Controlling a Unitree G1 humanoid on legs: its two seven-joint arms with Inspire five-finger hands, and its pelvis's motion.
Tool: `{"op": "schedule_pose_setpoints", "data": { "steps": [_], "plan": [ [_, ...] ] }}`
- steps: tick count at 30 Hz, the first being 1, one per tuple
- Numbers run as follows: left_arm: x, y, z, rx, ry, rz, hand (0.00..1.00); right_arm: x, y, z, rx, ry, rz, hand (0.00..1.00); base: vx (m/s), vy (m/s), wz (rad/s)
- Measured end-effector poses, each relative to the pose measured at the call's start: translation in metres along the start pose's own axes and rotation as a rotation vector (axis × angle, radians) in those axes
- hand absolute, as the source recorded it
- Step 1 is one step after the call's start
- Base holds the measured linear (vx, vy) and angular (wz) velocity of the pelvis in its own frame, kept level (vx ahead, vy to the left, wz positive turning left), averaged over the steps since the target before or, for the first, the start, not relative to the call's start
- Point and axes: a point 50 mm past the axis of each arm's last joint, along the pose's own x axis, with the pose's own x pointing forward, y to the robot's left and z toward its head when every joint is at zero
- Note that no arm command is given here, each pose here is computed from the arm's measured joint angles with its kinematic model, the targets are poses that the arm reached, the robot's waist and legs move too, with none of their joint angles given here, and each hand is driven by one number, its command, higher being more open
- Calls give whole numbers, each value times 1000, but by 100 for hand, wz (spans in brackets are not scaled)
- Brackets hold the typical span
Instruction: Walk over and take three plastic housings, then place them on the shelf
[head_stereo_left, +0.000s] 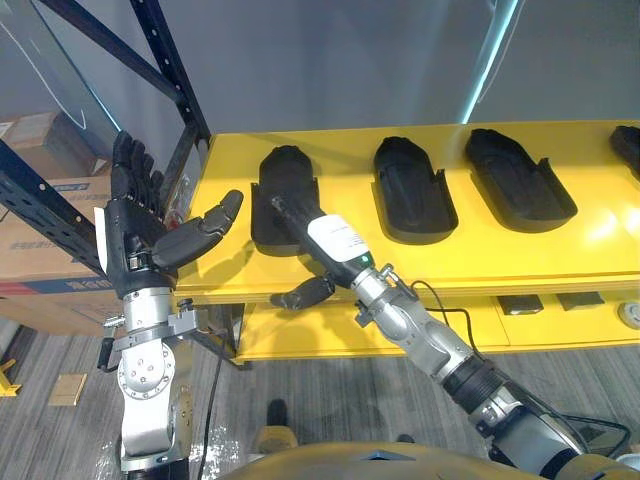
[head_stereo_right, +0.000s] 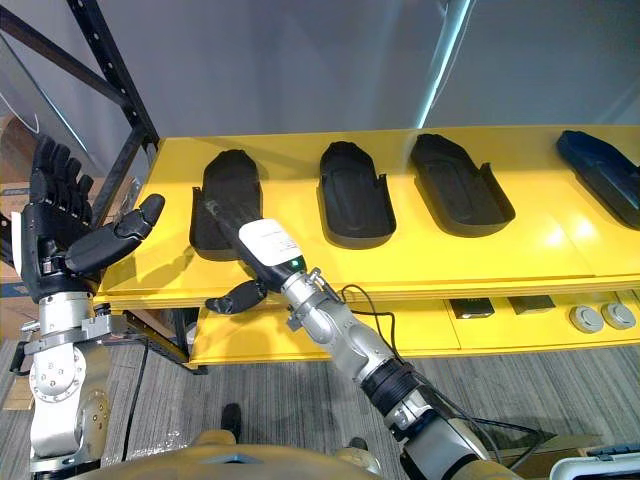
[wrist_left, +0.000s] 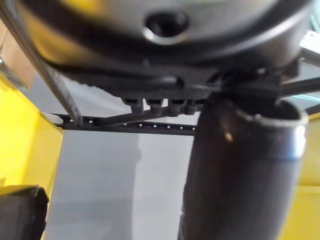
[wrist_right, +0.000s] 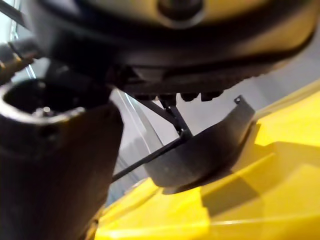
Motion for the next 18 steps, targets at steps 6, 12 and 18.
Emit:
{"op": "schedule_pose_setpoints", "data": {
  "steps": [6,12,18],
  "plan": [
    [-2,-5,5,-56,-28,-18,100,11,-18,-17,-80,60,-115,100,-13,-3,1],
    [-3,-7,14,-67,-64,-24,100,16,-33,-34,-130,117,-159,100,-6,-1,0],
    [-3,-7,14,-73,-62,-25,100,22,-43,-35,-149,106,-187,100,-5,-2,1]
  ]
}}
